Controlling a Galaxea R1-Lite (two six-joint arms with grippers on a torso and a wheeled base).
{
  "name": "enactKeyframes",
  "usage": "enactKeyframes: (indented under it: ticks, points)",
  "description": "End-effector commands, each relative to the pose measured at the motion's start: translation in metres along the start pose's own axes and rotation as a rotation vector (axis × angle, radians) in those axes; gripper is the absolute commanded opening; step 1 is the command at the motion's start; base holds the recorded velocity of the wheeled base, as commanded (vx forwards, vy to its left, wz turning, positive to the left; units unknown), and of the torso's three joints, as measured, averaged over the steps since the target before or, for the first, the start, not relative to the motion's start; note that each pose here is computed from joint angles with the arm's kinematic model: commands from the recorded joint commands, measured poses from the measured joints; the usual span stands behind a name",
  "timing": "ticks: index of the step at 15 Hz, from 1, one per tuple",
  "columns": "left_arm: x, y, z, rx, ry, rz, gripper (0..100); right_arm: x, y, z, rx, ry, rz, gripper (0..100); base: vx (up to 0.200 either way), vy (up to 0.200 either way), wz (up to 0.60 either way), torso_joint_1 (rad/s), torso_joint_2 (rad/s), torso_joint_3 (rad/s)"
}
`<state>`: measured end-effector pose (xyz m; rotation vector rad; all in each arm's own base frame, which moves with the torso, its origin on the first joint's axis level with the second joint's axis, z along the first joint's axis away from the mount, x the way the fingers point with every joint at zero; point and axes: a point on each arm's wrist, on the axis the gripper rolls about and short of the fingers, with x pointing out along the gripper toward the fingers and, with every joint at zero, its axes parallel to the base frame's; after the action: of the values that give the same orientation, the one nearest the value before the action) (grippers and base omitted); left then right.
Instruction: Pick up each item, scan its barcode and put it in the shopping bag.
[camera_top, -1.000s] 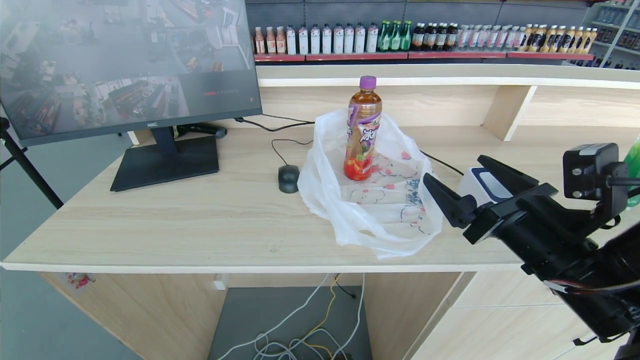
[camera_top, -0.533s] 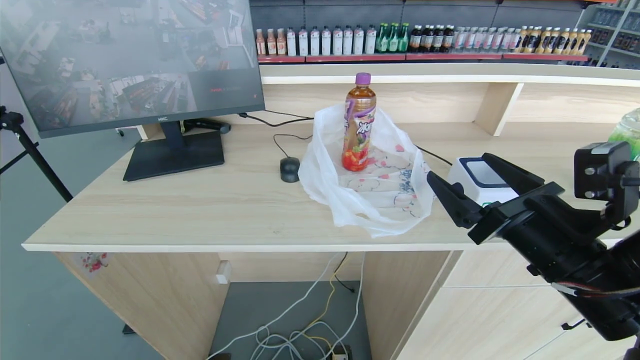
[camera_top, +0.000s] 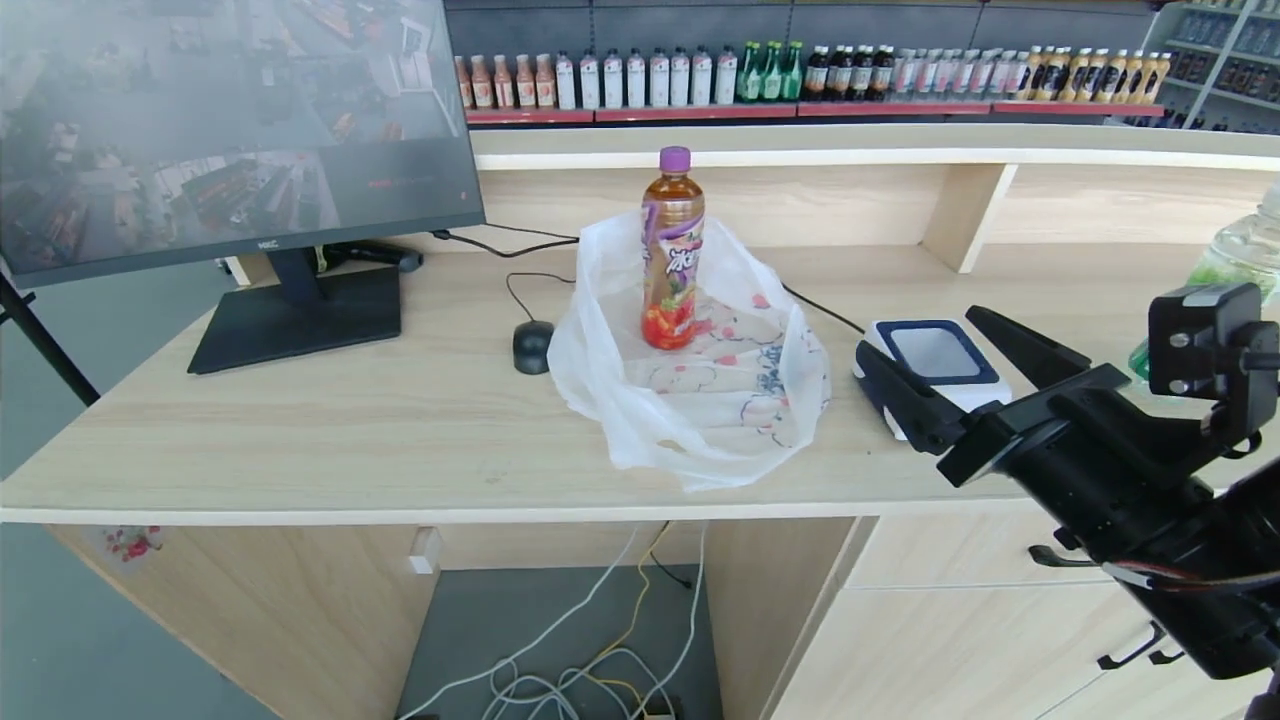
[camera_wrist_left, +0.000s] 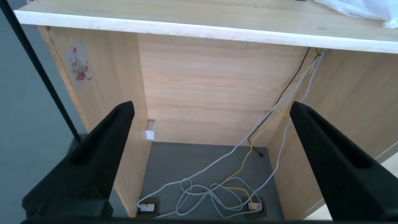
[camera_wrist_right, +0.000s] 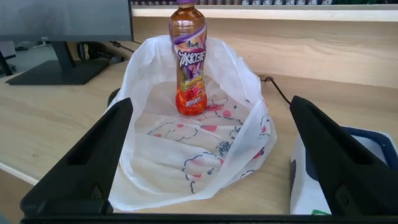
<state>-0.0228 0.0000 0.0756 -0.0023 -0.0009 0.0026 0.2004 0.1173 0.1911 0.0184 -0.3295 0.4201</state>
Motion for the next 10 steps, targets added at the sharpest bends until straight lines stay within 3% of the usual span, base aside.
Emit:
enactKeyframes:
  ticks: [1,10]
  points:
    - [0.0,0.0,0.0,-0.001,-0.001,-0.001,100,0.0017,0.0003,0.0013,0.0,-0.008,0.001,100,0.0,-0.2,0.0,-0.012,0.01,0.002]
    - [0.0,0.0,0.0,-0.002,-0.001,0.001,100,0.0007,0.0002,-0.0028,-0.002,0.01,0.002,100,0.0,-0.2,0.0,0.003,0.0,0.003]
